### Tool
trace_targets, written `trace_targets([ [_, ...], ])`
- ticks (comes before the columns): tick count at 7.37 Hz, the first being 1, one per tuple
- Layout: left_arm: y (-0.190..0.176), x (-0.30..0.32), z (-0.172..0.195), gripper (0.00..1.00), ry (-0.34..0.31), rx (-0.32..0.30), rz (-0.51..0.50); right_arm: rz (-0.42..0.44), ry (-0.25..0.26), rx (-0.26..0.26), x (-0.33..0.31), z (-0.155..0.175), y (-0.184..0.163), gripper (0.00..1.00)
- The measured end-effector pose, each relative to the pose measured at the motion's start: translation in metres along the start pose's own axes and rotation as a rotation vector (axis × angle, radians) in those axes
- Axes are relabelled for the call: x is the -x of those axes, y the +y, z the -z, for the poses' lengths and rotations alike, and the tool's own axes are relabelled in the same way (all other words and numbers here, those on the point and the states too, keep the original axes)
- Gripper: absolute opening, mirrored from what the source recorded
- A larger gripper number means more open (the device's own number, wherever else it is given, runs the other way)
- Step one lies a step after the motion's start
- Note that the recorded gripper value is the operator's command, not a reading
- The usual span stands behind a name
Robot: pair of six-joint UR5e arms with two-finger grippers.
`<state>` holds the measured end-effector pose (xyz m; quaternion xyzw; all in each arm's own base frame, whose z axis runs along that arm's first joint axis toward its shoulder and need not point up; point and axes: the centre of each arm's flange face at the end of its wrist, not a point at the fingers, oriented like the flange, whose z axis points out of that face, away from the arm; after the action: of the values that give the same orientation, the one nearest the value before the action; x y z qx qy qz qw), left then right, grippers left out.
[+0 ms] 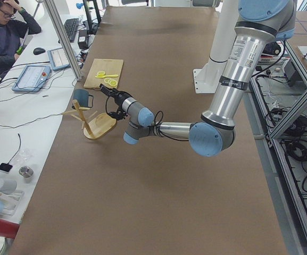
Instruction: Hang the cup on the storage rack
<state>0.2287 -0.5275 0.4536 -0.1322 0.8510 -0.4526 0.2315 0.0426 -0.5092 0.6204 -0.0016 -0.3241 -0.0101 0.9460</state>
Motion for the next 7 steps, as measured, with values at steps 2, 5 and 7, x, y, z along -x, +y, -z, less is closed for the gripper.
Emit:
trace_targets([
  [2,0.028,0.004,0.02,0.99,-0.108,0.094,-0.27,-0.001,0.0,0.001,0.0,0.0,0.0,1.0],
  [5,0.034,0.014,0.046,0.99,-0.207,0.182,-0.665,-0.005,0.0,0.004,-0.002,-0.002,0.001,1.0],
  [7,0.029,0.018,0.064,0.99,-0.233,0.229,-0.976,-0.007,0.0,0.008,-0.003,-0.004,0.001,1.0],
])
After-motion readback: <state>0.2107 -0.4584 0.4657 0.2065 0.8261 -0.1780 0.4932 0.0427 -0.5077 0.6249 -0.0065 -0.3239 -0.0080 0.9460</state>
